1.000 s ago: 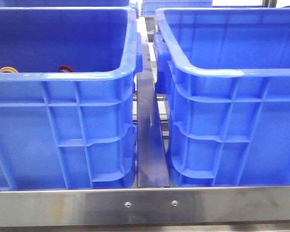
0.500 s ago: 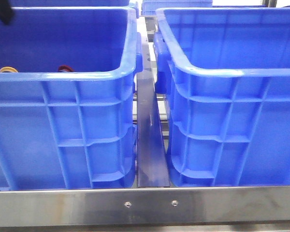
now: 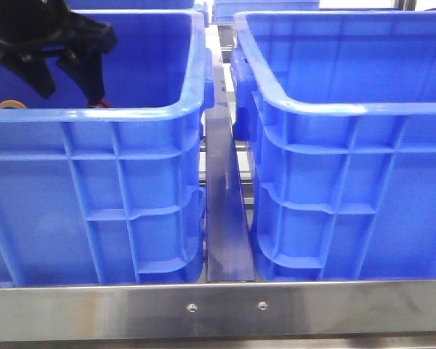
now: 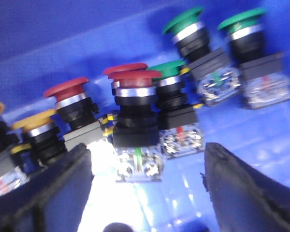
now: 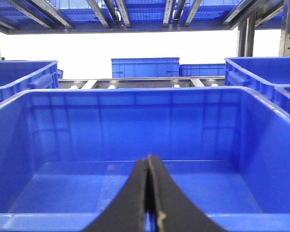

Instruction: Pick red and yellow buttons and place in box

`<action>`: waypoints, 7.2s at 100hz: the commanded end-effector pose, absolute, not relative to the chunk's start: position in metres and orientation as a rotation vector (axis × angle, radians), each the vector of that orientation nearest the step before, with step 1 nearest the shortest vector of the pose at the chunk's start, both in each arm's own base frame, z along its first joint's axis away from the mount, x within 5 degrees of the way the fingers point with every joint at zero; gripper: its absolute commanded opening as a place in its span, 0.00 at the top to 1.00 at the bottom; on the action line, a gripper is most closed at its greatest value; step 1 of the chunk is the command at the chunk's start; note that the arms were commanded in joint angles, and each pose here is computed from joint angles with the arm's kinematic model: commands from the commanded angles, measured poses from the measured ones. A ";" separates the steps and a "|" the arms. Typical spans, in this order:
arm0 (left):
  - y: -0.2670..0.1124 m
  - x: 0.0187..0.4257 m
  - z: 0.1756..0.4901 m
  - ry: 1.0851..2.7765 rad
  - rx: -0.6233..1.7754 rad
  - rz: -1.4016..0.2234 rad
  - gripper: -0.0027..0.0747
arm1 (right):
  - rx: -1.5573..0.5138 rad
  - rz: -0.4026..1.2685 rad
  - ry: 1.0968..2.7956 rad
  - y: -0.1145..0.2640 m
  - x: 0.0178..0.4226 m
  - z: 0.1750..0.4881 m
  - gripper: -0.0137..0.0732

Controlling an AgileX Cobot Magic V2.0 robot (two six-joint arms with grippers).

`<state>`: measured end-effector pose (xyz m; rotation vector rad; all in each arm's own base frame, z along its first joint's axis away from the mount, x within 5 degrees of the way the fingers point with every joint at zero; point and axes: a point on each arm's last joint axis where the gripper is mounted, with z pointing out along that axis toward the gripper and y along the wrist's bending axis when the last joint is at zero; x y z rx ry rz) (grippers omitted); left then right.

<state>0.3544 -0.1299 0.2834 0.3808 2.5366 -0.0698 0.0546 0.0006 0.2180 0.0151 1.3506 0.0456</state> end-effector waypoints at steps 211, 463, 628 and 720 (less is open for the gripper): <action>-0.245 0.128 0.412 1.862 1.023 -0.689 0.99 | 0.010 0.040 1.112 0.000 0.041 0.258 0.92; -0.246 0.128 0.411 1.863 1.027 -0.689 0.99 | -0.280 1.426 1.948 0.095 0.159 0.375 0.15; -0.129 0.162 0.399 1.953 0.498 -0.523 0.29 | -0.161 1.009 1.829 0.080 0.187 0.374 0.64; 0.000 0.100 0.370 1.843 -0.108 -0.071 0.93 | 0.077 0.203 1.839 0.034 0.269 0.330 0.64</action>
